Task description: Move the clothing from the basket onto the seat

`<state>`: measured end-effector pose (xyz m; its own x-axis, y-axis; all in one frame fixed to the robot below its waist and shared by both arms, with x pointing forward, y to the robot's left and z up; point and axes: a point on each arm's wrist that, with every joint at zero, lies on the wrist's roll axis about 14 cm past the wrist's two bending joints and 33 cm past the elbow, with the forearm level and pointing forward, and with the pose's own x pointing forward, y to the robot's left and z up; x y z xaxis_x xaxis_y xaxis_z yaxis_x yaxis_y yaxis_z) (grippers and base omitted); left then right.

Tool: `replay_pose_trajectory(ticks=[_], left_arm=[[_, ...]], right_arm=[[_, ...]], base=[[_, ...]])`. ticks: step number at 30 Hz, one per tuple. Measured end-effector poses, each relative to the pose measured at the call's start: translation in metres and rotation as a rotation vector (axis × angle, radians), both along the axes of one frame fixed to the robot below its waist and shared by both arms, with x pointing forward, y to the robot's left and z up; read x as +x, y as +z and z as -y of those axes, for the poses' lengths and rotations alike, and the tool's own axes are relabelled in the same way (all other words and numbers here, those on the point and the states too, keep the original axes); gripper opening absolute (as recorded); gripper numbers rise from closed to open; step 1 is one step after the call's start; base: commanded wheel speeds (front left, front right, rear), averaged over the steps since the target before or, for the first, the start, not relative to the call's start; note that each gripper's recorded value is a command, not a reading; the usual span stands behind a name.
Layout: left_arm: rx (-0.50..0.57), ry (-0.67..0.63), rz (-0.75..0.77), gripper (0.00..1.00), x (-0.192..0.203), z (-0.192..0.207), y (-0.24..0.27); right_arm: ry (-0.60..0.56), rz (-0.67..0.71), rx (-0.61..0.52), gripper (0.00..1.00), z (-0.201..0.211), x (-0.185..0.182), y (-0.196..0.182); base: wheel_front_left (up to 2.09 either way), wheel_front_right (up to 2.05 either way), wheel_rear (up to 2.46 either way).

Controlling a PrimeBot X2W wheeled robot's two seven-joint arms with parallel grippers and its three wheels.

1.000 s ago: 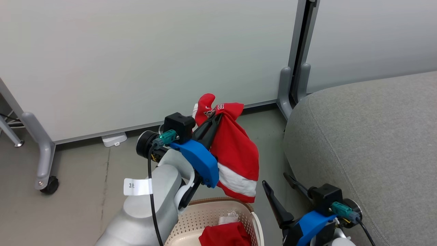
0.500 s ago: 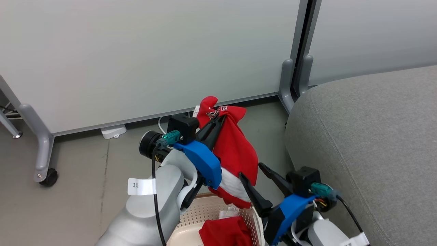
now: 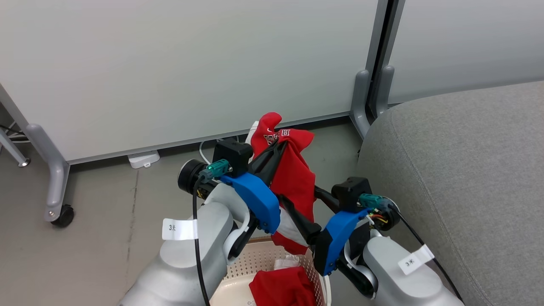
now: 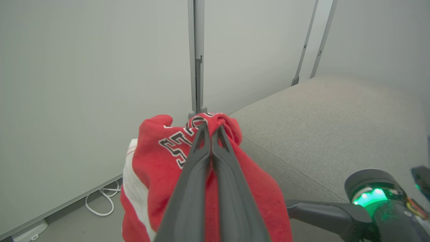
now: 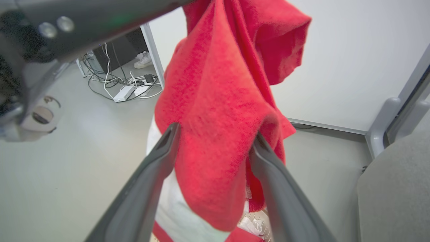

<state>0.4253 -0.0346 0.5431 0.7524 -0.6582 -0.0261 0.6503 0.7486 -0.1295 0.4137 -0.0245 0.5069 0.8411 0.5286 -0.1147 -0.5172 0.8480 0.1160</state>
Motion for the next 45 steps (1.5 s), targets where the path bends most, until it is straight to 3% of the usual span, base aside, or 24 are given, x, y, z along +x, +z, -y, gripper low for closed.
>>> replay_pose_trajectory(ticks=[1, 2, 3, 45], left_arm=[[0.000, -0.001, -0.001, 0.00, 0.0000, 0.0003, -0.0003], [0.000, -0.003, 0.000, 0.00, -0.0001, 0.0007, -0.0005], [0.002, -0.004, 0.001, 0.00, -0.0003, 0.0012, -0.0007], [0.010, -0.001, -0.001, 0.00, -0.0009, 0.0011, -0.0021]], right_arm=[[0.005, 0.002, -0.012, 1.00, -0.0008, 0.0013, -0.0003], [0.012, -0.002, -0.030, 0.22, -0.0012, 0.0023, -0.0022], [0.020, -0.001, -0.049, 0.00, -0.0019, 0.0029, -0.0033], [0.024, 0.002, -0.088, 0.00, 0.0025, 0.0020, -0.0091]], base=[[0.00, 0.00, 0.00], [0.00, 0.00, 0.00], [0.00, 0.00, 0.00], [0.00, 0.00, 0.00]])
